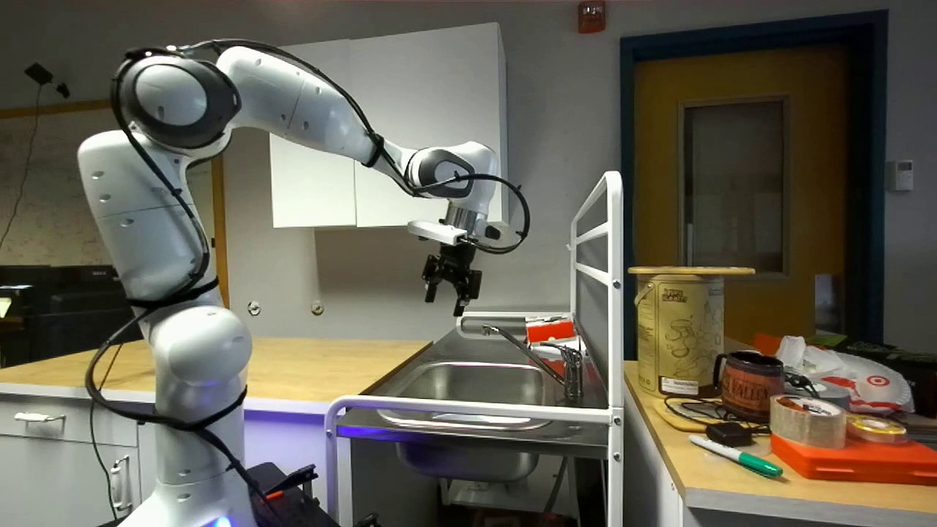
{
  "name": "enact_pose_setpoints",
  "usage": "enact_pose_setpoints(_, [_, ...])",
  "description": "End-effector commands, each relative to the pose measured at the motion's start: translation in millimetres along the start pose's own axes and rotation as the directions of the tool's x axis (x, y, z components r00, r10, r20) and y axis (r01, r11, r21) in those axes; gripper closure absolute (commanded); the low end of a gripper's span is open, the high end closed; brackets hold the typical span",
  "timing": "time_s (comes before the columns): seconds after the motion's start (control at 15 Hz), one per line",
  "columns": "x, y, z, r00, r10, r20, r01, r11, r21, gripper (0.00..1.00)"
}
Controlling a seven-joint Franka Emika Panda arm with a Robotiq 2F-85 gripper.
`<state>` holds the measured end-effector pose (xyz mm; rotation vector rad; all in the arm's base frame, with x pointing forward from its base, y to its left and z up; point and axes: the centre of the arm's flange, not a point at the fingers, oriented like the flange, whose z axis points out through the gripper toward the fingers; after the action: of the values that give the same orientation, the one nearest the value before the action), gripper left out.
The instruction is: Pull the faucet of the sink to the right.
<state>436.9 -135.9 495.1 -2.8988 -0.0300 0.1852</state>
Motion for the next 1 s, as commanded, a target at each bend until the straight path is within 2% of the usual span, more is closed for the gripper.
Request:
enact_pose_setpoints(0.0, [72.3,-14.7,-11.6,0.984,0.176,-0.02,-0.177,0.984,-0.026,0.0])
enact_pose_setpoints(0.2, [122.4,-20.9,-11.4,0.95,0.31,-0.045,-0.312,0.95,-0.029,0.0])
enact_pose_setpoints(0.4, [168.2,-20.1,-13.3,0.9,0.433,-0.059,-0.434,0.901,-0.012,0.0])
enact_pose_setpoints(0.6, [211.5,-14.5,-16.3,0.838,0.54,-0.083,-0.541,0.841,0.007,0.0])
enact_pose_setpoints(0.93, [263.9,-12.6,-11.8,0.727,0.678,-0.11,-0.679,0.733,0.027,0.0])
